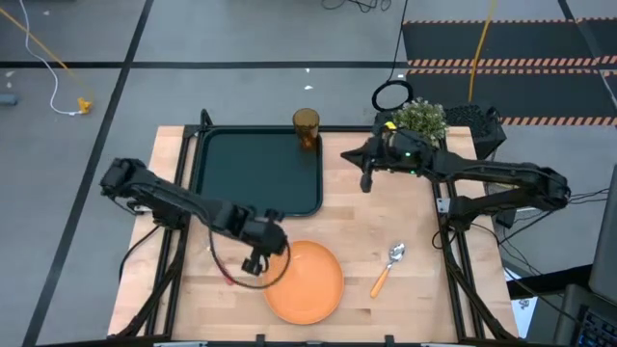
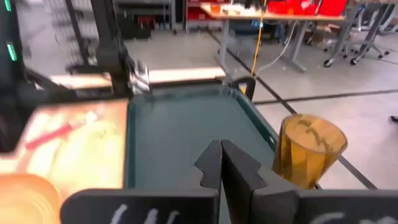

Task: Pick and place plate/cup/fork/spoon on tray
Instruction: Put the orange plate on the black tray to the bottom left of the orange cup

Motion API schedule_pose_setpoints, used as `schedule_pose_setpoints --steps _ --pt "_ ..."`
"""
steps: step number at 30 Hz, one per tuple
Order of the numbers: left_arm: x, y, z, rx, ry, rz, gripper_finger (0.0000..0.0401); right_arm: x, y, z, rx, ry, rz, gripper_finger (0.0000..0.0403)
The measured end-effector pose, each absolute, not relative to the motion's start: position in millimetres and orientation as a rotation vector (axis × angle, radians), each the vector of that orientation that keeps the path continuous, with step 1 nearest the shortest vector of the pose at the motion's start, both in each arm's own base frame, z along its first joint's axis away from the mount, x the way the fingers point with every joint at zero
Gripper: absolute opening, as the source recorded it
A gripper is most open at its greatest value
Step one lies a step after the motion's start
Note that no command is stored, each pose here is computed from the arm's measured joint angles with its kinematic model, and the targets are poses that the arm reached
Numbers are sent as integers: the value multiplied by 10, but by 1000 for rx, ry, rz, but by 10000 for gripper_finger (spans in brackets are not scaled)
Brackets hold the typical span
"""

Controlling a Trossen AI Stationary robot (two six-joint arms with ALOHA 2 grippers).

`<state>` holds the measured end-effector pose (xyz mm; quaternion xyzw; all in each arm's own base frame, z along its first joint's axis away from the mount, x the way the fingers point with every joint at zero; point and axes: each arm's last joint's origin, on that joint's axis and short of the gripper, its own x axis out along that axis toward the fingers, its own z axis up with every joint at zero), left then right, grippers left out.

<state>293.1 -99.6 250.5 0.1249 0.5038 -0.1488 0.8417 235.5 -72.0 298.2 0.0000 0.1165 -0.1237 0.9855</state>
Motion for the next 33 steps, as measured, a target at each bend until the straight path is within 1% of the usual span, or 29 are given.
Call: schedule_pose_setpoints --steps 6,9,13,20,25,28,33 --pt "2918 -1243 2238 298 1187 -355 108 2212 -667 2918 53 222 -249 0" --pt "2906 -1398 2117 382 1207 -423 141 2179 -656 2821 89 242 -252 0" --pt "2864 -1582 1963 502 1234 -528 168 2164 -647 2698 138 273 -256 0" --pt "2806 -1729 1890 658 1211 -646 175 2162 -547 2558 188 310 -223 0" --pt "2735 -1821 1857 851 1145 -771 175 2177 -473 2546 183 315 -209 0" --pt "2711 -1838 1818 914 1121 -795 175 2184 -443 2546 166 317 -210 0" --pt "2697 -1820 1751 953 1102 -810 175 2189 -415 2546 140 319 -207 0"
